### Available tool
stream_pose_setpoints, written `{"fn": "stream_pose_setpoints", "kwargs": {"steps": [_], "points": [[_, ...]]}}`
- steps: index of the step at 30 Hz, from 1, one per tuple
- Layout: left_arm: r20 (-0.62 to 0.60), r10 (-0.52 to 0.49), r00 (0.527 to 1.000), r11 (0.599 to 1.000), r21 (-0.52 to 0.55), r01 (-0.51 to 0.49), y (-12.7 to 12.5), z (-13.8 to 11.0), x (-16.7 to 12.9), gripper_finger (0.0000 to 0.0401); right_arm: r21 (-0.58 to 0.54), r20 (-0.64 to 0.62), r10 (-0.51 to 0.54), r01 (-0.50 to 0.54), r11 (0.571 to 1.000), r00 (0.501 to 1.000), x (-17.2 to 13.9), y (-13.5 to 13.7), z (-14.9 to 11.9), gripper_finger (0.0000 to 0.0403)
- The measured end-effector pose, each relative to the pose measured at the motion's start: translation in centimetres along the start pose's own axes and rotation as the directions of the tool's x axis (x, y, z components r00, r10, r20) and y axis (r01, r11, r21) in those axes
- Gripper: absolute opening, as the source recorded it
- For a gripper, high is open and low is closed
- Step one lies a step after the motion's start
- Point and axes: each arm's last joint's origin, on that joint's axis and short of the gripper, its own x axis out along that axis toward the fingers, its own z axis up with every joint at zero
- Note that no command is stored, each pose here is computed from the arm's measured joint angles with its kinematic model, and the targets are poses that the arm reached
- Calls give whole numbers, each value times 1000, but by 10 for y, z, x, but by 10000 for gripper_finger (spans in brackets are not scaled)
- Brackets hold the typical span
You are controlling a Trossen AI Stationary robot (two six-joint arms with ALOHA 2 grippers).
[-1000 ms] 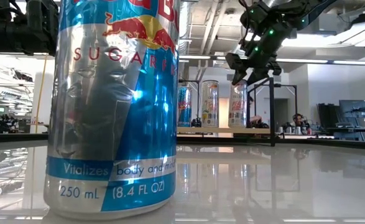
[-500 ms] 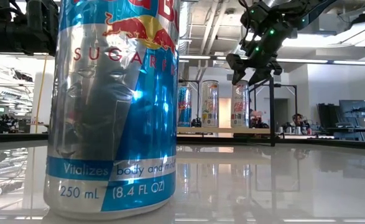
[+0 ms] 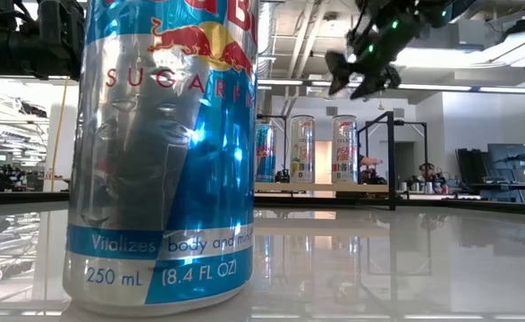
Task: Place canned beverage on shelf
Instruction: Put the red-silver soda can on the shelf aligned with the other red-silver soda can on the shelf
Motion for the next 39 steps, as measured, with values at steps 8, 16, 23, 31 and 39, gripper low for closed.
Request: {"fn": "stream_pose_setpoints", "kwargs": {"steps": [8, 16, 23, 31, 39], "points": [[0, 1, 1000, 1000, -3, -1, 0, 0, 0, 393, -58, 62, 415, -412, 909, 908, -60, 40, 20, 326], [-63, -32, 997, 996, -88, 26, -1, -6, 0, 393, -118, -58, 789, -789, 603, 612, -144, 100, -9, 327], [-89, -182, 979, 946, -286, 150, -6, -10, -1, 393, -169, -217, 918, -938, 301, 333, -230, 124, -48, 327], [-88, -181, 980, 936, -320, 144, -6, -10, -1, 393, 120, -491, 810, -897, 426, 320, -282, 105, -84, 326], [-101, -195, 976, 934, -322, 153, -6, -11, -1, 393, 96, -783, 318, -402, 911, 534, -274, 46, -74, 324]]}}
